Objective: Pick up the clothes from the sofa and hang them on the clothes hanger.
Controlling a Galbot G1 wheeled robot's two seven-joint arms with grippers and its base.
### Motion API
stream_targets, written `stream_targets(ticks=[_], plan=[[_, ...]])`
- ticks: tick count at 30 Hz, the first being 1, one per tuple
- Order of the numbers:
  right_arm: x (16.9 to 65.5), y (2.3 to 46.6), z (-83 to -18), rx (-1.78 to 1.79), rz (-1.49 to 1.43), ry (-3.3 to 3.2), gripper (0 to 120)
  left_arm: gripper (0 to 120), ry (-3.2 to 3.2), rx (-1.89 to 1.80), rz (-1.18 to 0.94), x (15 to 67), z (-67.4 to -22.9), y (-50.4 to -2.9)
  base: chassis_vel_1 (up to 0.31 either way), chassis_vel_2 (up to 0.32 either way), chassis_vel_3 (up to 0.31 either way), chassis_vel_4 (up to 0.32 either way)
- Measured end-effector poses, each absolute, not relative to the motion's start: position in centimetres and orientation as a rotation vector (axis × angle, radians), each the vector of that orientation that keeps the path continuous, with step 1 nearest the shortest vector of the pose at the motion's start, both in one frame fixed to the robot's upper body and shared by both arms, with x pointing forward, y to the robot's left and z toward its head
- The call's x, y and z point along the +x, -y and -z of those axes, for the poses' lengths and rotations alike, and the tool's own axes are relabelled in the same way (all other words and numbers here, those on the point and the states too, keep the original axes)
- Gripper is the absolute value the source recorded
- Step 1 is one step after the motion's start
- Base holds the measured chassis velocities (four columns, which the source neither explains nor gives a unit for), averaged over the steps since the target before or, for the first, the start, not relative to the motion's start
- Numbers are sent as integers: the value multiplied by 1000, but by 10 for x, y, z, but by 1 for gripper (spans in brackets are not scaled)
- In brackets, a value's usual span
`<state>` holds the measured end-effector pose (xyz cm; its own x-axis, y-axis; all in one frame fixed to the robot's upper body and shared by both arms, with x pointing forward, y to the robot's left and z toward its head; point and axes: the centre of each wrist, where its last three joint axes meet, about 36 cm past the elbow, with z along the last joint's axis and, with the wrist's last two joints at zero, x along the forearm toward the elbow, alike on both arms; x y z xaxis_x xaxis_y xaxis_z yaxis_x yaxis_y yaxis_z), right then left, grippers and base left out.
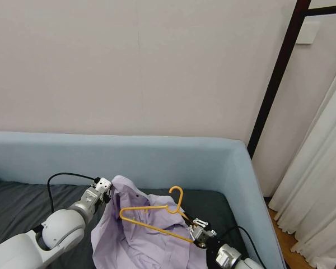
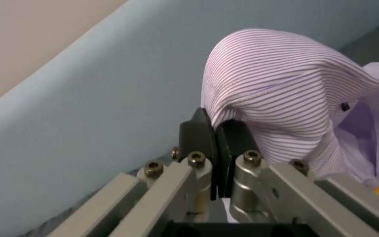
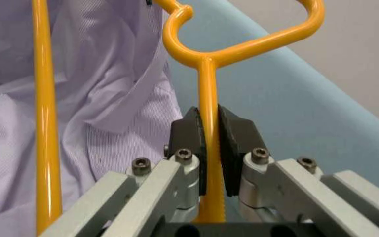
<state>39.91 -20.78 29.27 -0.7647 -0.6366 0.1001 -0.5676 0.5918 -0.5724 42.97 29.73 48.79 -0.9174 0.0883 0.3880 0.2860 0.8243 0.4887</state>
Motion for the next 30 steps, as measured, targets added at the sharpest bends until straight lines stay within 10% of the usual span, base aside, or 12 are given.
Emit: stream_targets(ticks=[30], plan=[[452,178,-334,-766,900,-2732,5,0,2690,-447,757,420,-514,-243,0,0,0,0]])
